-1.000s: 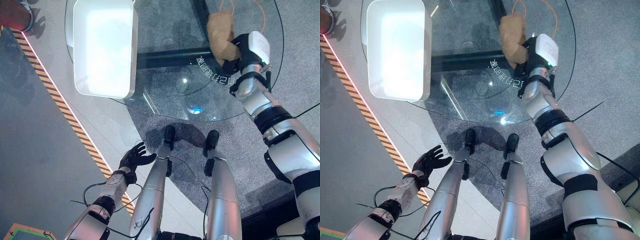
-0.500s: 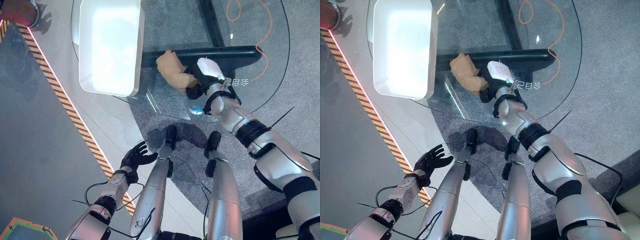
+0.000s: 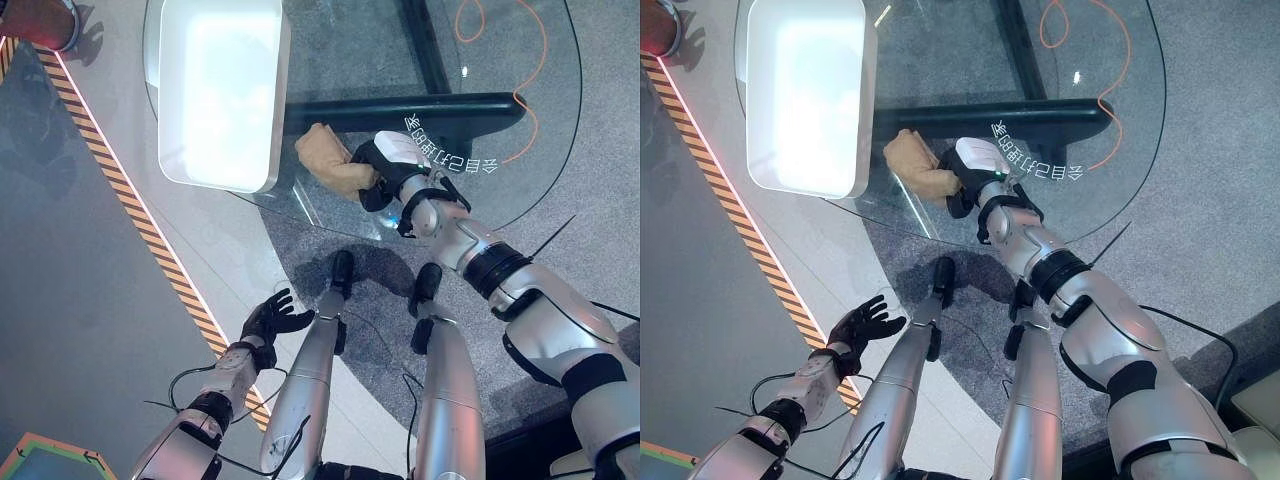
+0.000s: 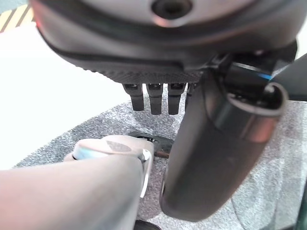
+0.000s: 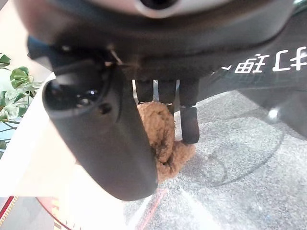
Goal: Wipe the table with a cloth and put it in the basket.
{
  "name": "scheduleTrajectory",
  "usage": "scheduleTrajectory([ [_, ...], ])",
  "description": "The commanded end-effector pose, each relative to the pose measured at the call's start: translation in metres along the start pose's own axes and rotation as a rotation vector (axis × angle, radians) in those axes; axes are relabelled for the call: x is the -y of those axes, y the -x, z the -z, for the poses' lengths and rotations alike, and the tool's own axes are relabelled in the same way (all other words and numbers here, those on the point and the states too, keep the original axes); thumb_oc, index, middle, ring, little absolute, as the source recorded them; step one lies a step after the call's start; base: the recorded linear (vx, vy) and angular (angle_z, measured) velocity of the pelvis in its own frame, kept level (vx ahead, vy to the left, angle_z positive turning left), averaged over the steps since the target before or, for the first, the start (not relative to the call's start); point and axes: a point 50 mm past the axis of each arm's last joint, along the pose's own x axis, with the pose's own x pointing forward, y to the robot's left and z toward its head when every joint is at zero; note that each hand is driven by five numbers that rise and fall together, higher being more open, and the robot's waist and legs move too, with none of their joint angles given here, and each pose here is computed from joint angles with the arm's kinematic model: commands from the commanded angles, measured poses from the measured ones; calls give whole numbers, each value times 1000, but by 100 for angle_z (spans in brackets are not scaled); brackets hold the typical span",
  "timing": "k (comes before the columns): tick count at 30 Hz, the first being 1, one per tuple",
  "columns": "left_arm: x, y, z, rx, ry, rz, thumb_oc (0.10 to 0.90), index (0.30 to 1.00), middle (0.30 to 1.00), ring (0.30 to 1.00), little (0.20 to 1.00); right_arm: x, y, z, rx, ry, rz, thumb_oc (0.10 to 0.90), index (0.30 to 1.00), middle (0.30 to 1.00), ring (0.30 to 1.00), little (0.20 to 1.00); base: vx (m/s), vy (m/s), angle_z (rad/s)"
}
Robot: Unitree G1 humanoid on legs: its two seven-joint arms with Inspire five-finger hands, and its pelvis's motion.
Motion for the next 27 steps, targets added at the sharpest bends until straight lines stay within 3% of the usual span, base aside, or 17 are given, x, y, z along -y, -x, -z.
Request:
scheduleTrajectory([
  [1, -3, 5, 26, -96, 4, -25, 800, 900, 900, 900, 900, -5, 2, -69, 309, -35, 21, 100, 300, 300, 300, 200, 0, 0, 0],
  [9, 1, 5, 28, -95, -1, -5, 800, 900, 900, 900, 900, 21, -4, -54, 217, -89, 198, 100, 300, 300, 300, 200, 0, 0, 0],
  [15, 4, 5, 29, -95, 13, -3, 800, 900, 900, 900, 900, 68, -5, -18, 27, -185, 525, 100, 300, 300, 300, 200, 2, 5, 0],
  [18, 3, 6, 31, -97, 14, -4, 800, 900, 900, 900, 900, 80, -3, -5, -32, -211, 607, 100, 300, 300, 300, 200, 0, 0, 0],
  [27, 0, 9, 34, -82, 46, -11, 800, 900, 900, 900, 900, 132, 25, 58, -285, -256, 990, 100, 300, 300, 300, 200, 0, 0, 0],
])
